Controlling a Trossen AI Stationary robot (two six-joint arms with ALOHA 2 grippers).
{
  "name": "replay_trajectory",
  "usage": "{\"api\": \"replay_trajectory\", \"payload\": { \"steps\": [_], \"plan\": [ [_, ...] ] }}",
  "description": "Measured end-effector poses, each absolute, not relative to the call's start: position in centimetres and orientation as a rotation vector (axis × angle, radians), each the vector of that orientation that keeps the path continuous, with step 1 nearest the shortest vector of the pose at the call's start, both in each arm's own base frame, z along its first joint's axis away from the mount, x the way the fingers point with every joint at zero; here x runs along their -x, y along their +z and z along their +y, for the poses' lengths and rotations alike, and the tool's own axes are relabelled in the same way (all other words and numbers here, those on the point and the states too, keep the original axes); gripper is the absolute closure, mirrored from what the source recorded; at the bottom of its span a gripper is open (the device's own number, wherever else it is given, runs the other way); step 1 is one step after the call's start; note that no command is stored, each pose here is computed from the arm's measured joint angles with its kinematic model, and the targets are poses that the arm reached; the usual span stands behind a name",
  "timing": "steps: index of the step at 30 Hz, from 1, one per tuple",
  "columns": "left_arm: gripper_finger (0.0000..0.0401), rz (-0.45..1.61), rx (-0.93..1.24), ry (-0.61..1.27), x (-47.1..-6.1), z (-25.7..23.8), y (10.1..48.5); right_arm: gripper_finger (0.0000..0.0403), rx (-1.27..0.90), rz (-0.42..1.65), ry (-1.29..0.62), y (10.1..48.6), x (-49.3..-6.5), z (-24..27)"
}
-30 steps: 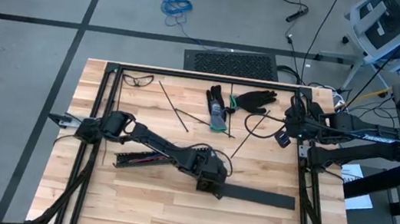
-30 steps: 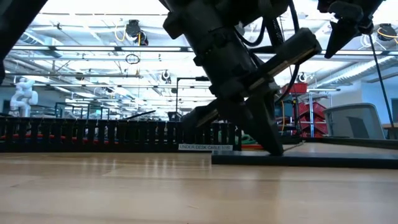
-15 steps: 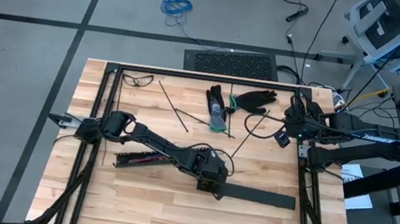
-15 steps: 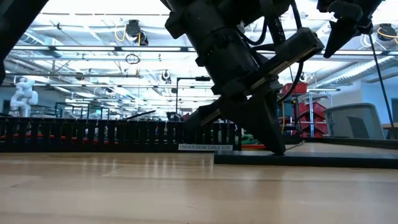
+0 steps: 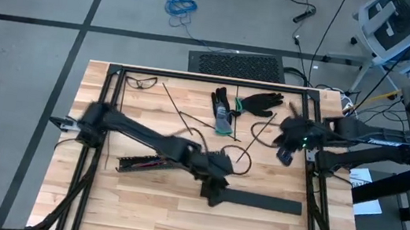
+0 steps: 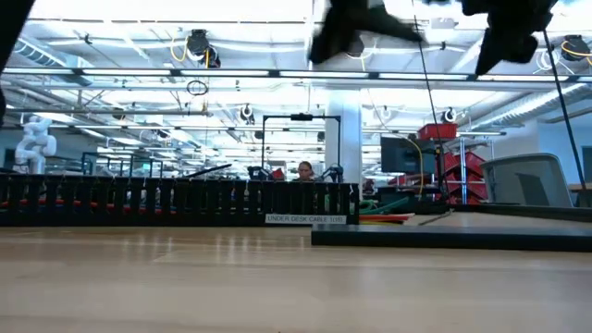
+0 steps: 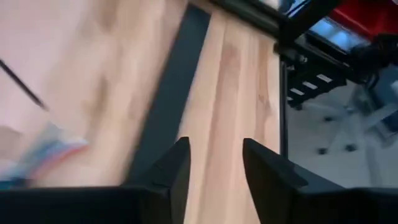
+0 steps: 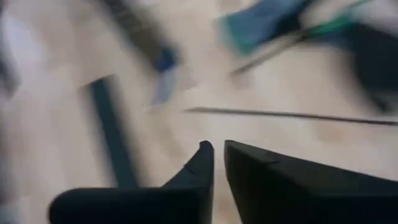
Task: Ziptie cables
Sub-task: Close the black cable duct
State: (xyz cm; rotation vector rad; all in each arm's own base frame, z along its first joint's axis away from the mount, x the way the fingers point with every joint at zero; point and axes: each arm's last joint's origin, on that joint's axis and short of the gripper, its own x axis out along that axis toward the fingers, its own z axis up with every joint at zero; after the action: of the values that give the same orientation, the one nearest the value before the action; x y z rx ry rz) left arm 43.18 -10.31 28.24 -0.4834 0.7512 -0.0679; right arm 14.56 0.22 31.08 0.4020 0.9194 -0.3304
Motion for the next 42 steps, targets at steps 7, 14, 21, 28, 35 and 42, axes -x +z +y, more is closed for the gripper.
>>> {"api": "replay_trajectory", "payload": {
  "steps": [7,14,21,28,35,42],
  "plan": [
    [0.0244,0.582,0.119,0.144,-34.8,-9.2,38.1,0.0296,-0.439,0.832,0.024,25.6,-19.5,6.0],
    [0.0244,0.519,-0.105,0.392,-26.0,-7.3,43.6,0.0213,-0.437,0.909,0.149,21.4,-22.7,12.2],
    [0.0244,0.571,-0.150,0.462,-20.9,-4.8,45.1,0.0135,-0.265,1.067,0.126,19.1,-28.2,15.4],
    [0.0244,0.621,-0.219,0.452,-19.3,-4.2,45.2,0.0075,-0.131,1.310,0.002,18.0,-34.0,14.6],
    [0.0244,0.626,-0.235,0.427,-19.1,-4.2,45.3,0.0058,-0.124,1.322,-0.025,18.1,-36.3,13.2],
    [0.0244,0.624,-0.226,0.428,-19.1,-4.2,45.3,0.0057,-0.092,1.322,-0.015,17.9,-36.2,13.5]
  ]
}}
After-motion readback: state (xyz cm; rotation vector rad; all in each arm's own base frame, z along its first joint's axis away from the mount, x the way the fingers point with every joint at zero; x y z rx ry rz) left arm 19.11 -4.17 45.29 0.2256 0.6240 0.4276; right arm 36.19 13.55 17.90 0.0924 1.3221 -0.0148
